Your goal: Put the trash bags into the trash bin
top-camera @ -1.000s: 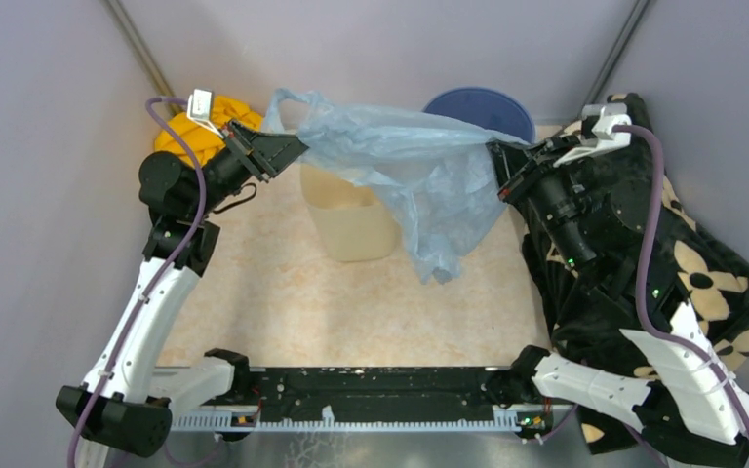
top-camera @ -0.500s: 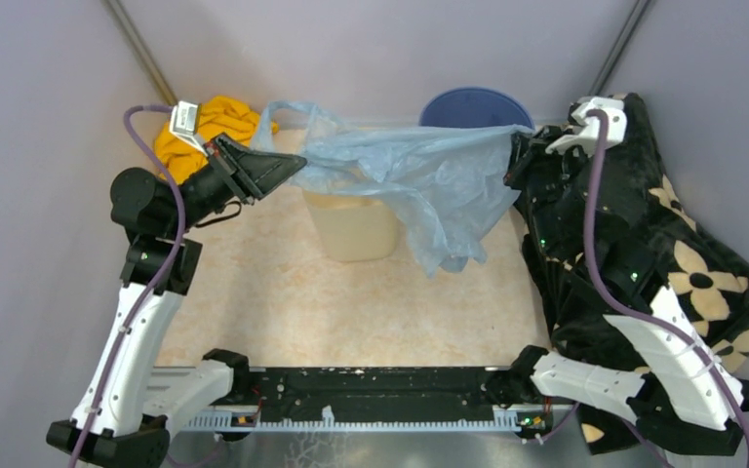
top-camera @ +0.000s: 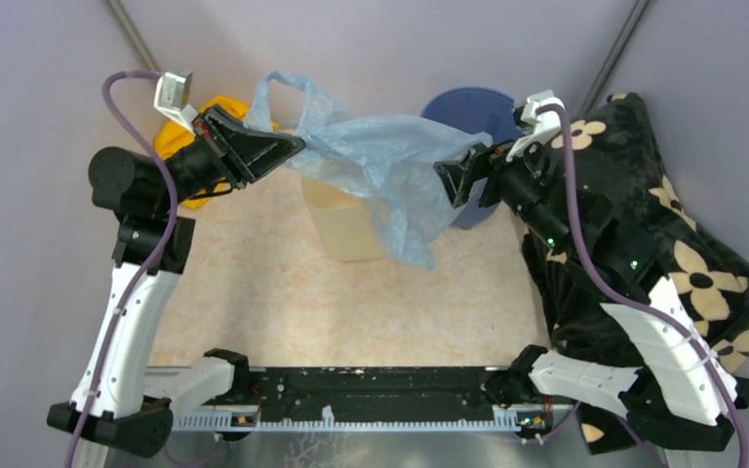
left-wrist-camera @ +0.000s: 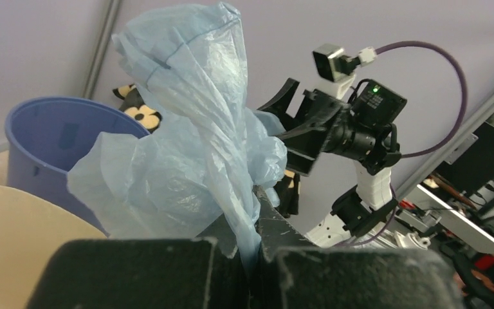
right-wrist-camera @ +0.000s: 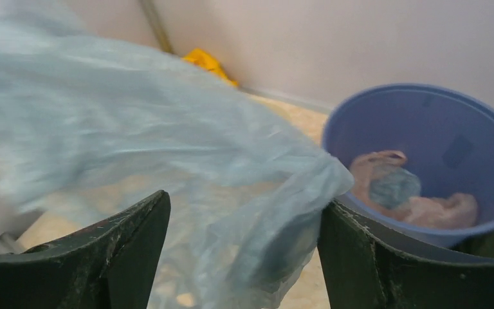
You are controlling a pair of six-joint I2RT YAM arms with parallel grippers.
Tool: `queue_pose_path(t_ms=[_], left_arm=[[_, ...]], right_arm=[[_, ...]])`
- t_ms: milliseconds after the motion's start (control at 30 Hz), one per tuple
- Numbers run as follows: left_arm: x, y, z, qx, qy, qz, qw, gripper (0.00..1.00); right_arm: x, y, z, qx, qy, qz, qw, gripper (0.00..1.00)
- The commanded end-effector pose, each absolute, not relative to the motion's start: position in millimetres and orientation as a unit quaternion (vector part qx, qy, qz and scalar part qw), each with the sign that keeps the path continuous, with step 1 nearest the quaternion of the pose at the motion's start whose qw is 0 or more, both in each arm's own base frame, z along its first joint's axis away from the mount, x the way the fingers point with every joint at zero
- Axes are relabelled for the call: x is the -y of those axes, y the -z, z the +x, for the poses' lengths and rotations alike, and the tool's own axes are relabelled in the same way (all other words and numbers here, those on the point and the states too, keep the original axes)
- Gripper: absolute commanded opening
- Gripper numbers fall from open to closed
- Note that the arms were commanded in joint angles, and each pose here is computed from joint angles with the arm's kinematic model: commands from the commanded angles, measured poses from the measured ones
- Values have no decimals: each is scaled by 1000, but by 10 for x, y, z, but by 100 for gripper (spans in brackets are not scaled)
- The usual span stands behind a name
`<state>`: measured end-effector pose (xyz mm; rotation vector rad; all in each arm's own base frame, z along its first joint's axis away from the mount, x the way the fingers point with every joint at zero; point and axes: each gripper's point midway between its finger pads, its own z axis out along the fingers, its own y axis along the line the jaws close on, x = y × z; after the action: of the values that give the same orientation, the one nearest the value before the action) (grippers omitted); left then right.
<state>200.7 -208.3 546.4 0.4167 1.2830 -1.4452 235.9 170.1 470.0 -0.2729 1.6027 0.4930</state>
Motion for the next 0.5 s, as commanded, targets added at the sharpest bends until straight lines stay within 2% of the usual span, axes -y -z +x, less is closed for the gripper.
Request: queue_pose_path(t_ms=[0, 267, 333, 400, 467], left_arm=[[2178, -5497, 1928, -520, 636, 233, 521, 0], [2241, -5464, 2016, -515, 650, 250, 500, 0], [2257, -5435, 2082, -518, 651, 247, 497, 0], [2266, -5409, 2117, -520, 650, 247, 496, 0], [2271, -5384, 2149, -524, 647, 245, 497, 0]], right_arm=[[-1934, -5193, 1794, -635, -345, -217, 656, 79], [-2110, -5172, 1600, -590, -383, -281, 652, 79], [-2130, -5186, 1556, -588, -382, -302, 646, 77], [-1903, -5285, 1627, -587, -344, -265, 683, 76], [-1571, -5432, 1680, -581, -308, -199, 726, 80]])
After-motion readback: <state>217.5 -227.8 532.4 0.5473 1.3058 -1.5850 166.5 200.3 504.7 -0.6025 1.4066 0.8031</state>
